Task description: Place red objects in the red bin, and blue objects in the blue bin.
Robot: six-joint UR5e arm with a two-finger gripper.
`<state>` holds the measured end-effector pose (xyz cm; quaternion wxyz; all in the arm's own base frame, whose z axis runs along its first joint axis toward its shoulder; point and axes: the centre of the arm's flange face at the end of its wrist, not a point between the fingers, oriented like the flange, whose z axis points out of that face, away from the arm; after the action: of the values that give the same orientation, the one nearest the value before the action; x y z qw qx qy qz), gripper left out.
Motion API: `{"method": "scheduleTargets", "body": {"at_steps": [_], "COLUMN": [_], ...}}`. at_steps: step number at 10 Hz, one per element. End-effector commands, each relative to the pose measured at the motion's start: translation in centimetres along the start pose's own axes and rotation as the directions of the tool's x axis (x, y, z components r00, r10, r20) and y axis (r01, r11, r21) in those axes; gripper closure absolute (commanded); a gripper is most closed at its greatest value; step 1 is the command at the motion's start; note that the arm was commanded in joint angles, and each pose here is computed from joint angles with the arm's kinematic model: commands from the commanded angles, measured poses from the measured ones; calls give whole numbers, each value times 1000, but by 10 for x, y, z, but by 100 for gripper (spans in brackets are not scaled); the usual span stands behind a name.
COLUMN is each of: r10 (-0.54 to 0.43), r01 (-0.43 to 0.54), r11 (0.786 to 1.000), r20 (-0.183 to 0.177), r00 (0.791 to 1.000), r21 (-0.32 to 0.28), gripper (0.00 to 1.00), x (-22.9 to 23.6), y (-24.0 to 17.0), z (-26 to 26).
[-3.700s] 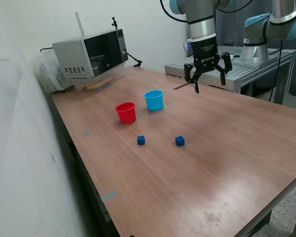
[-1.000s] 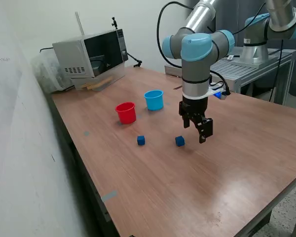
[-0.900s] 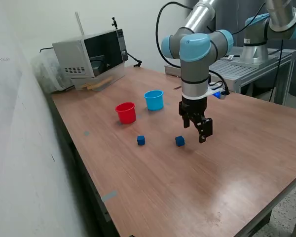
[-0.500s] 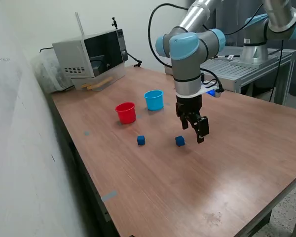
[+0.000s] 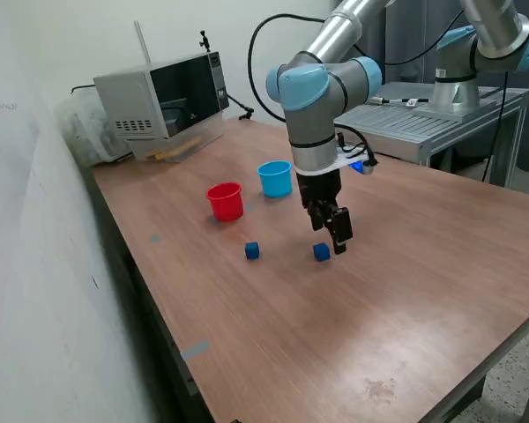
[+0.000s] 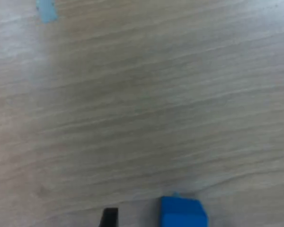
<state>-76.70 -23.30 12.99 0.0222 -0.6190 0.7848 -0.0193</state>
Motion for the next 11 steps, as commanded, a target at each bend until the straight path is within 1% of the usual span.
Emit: {"method": "scheduleTargets", "body": {"at_steps": [1,6,7,8,11], "r10": [12,10,7,-15,-17], "r01": [-12,-11,-8,15,17], "r11": [1000,1000,1000,1000,1000], "r20": [-3,-10,-10,-7,-8], "r00": [1000,1000,1000,1000,1000], "r21": [9,-6,-6,1,0], "gripper": [0,0,0,0,0], "x": [-7,-5,-4,-4,-4], "y": [5,11,14,14,15], "z": [8,8,12,19,20]}}
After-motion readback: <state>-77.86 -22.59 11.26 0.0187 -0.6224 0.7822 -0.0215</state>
